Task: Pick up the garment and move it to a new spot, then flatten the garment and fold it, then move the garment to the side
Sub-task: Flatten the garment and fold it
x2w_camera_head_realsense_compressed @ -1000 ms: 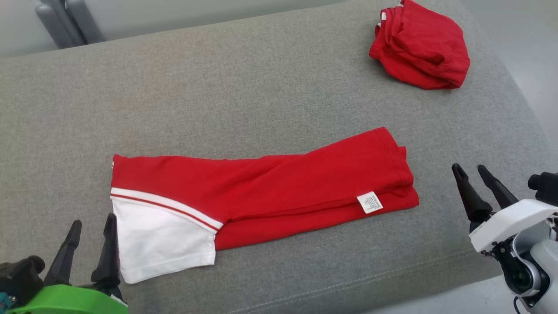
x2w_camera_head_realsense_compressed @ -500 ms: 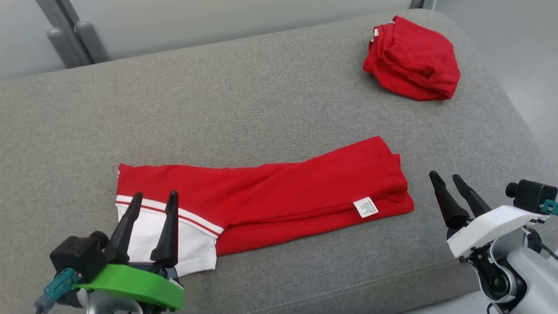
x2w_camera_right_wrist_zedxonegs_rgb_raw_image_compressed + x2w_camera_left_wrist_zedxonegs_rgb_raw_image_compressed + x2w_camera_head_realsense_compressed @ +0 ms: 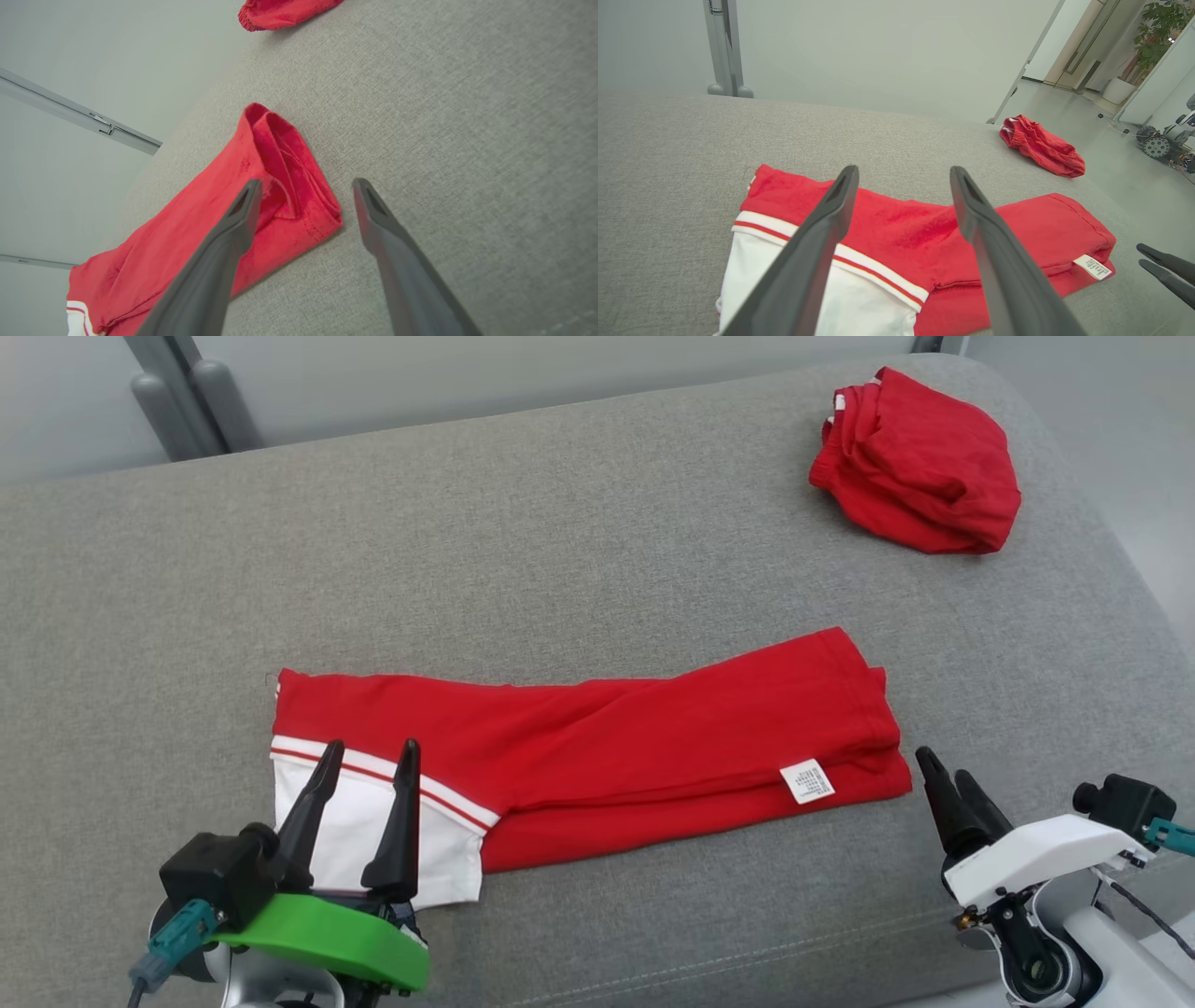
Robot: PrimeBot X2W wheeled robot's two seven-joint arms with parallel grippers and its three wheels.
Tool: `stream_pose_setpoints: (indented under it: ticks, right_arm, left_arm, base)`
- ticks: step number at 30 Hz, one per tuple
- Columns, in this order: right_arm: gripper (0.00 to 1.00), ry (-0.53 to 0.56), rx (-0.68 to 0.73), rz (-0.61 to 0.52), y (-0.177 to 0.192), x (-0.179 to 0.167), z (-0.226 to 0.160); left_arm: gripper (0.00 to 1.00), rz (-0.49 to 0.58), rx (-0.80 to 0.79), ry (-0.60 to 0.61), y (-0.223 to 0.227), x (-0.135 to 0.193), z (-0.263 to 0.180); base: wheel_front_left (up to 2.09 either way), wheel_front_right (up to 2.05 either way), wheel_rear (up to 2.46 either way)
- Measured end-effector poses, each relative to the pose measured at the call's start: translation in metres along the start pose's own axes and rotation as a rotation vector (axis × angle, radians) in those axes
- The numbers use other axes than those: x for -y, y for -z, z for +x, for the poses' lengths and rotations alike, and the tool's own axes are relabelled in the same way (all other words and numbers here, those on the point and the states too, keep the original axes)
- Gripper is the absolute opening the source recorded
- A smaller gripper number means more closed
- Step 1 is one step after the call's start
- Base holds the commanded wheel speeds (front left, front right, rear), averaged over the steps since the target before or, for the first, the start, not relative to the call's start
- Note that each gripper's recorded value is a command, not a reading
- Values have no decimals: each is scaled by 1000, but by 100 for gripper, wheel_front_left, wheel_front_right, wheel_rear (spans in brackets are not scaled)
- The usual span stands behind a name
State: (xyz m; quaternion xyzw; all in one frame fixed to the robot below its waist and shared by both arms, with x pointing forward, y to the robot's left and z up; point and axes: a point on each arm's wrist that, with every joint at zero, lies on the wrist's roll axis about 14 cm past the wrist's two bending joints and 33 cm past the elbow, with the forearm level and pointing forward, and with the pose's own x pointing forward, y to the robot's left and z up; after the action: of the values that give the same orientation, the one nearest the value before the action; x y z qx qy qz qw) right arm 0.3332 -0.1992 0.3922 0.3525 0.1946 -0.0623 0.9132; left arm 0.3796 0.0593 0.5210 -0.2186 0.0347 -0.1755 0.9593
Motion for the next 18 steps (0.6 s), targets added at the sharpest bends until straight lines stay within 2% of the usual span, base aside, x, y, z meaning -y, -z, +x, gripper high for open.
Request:
stream_pose_setpoints:
  ticks: [14,18]
  right_arm:
    - [100,8,-133,128,41,0,12]
    - [100,3,-149,135,44,0,15]
  left_arm:
    - [100,14,16,-63,-2,-19,-2]
    - [100,17,19,-80,-2,-23,-4]
  base:
    - [0,0,0]
    - [0,0,0]
